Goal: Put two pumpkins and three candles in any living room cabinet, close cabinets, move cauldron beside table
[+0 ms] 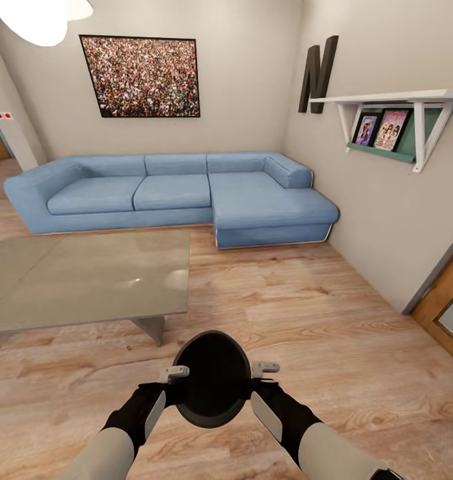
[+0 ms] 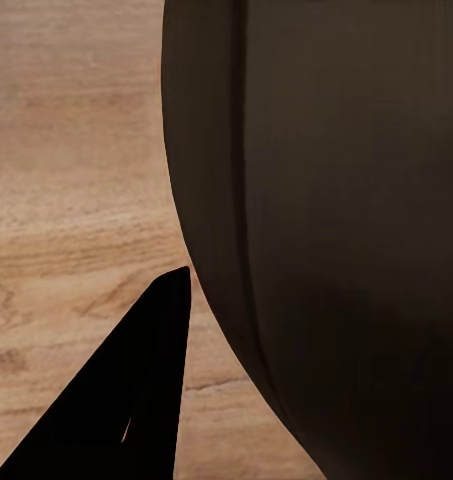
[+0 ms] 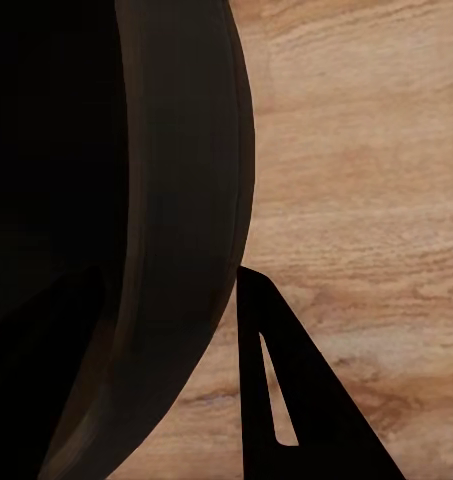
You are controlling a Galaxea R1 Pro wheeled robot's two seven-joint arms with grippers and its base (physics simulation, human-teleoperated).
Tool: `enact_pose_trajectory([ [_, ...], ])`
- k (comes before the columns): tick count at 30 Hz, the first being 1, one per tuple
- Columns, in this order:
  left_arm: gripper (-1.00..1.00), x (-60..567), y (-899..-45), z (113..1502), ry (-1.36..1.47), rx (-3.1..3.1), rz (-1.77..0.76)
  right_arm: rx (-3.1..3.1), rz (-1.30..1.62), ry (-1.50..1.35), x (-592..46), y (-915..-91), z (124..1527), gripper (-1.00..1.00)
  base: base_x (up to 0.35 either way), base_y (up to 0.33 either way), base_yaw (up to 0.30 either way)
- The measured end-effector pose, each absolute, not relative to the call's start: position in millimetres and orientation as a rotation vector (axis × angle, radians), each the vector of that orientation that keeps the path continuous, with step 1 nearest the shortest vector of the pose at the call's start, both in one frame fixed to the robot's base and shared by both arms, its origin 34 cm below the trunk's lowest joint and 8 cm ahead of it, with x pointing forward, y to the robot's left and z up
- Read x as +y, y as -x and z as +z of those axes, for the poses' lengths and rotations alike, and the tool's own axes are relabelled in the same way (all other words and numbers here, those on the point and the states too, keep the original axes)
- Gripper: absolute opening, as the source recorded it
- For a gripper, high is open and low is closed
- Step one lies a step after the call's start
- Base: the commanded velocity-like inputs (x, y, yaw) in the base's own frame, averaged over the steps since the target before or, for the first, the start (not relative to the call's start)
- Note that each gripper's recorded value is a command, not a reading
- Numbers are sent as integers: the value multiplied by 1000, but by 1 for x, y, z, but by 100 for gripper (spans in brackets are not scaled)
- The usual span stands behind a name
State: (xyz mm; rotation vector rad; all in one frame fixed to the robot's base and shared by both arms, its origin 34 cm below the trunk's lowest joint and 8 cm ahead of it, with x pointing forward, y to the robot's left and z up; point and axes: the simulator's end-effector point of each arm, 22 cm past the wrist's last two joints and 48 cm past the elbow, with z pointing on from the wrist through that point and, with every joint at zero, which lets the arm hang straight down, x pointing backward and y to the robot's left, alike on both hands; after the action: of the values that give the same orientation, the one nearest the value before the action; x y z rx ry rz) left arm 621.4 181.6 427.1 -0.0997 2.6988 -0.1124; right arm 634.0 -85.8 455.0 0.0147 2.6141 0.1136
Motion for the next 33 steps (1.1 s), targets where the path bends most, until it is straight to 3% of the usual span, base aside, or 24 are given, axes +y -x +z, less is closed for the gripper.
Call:
enact_pose_trajectory([
  [26,-100,182,-612,373,99,2696,-113,2612,117,-23,-86,-625,401,-100,0,0,0],
  [33,-100,182,-609,358,99,2696,-113,2612,117,-24,-86,-621,386,-100,0,0,162],
])
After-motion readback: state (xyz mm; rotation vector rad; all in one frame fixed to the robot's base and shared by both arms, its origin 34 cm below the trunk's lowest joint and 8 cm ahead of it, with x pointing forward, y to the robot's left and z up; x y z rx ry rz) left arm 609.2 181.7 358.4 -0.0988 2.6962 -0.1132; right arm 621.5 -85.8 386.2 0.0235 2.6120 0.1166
